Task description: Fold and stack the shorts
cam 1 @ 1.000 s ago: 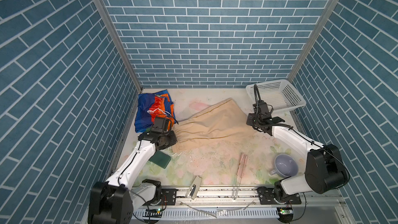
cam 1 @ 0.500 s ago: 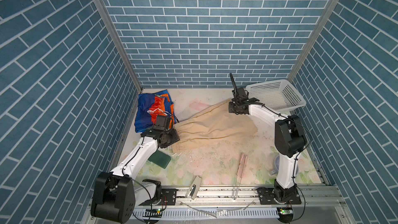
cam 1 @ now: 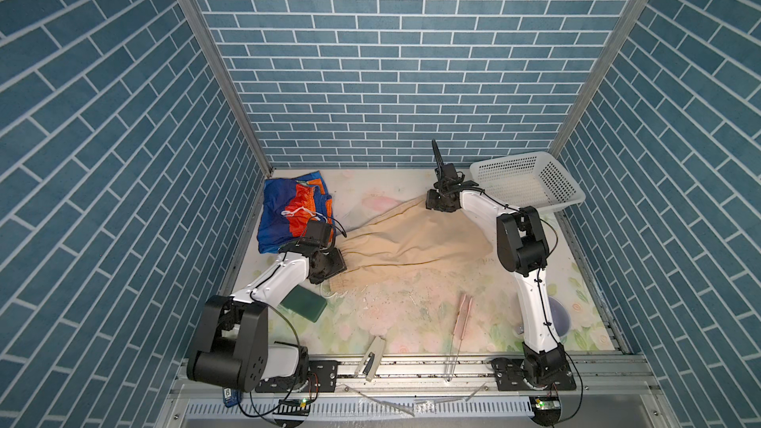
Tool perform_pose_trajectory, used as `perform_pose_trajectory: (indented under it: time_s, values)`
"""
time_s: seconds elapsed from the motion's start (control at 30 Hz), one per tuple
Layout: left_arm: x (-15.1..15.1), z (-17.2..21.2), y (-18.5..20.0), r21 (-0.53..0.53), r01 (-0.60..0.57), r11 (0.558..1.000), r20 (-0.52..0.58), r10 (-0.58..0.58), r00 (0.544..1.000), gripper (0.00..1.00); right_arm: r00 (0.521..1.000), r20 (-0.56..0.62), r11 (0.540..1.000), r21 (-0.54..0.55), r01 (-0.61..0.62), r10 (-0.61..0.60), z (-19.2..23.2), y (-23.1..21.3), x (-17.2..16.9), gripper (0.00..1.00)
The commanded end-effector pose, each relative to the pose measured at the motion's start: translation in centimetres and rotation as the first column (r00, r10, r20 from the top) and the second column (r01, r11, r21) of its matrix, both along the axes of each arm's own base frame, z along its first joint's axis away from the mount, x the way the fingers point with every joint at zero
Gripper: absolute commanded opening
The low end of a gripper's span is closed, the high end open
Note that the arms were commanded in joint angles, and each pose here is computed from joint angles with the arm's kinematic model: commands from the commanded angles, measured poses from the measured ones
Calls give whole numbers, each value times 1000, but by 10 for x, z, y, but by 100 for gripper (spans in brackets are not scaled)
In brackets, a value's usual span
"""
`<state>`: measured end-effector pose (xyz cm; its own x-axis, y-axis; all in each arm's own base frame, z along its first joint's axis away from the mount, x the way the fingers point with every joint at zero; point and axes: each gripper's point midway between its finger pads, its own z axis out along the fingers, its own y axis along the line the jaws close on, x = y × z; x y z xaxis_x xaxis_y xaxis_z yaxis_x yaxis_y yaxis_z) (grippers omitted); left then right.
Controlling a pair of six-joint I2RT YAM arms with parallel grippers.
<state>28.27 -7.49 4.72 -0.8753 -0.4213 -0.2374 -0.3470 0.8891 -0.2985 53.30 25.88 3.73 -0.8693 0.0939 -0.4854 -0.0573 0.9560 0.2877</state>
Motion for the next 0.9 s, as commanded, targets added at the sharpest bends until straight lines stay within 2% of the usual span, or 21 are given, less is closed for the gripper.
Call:
perform_pose_trajectory:
  time_s: [0.0,0.23,0.27,0.33,0.37,0.5,0.73,0.87]
  values:
    - [4,-6,-2,3,24,1000,-4,-24,1000,59,998,-7,995,85,57,-57,3,6,14,54]
    - [5,-18,-4,4,41,999,-34,-41,999,58,994,-21,989,104,105,-104,-11,-1,24,49]
    - [5,-19,-4,5,41,999,-38,-41,998,58,993,-22,987,108,115,-113,-14,-1,27,46]
    - [3,-23,-3,8,43,999,-48,-42,998,58,991,-30,984,114,135,-133,-22,-4,35,30]
    - [2,-24,-3,7,42,999,-52,-42,998,58,990,-35,983,114,143,-140,-26,-5,38,26]
    - [-7,-32,-1,16,43,999,-82,-42,996,58,981,-79,978,102,183,-175,-45,-12,51,15]
    - [-42,-53,15,78,29,997,-181,-14,983,57,958,-122,955,111,274,-261,-62,-33,65,14]
    - [-50,-56,17,73,15,997,-200,0,980,57,956,-126,954,109,281,-267,-63,-37,66,14]
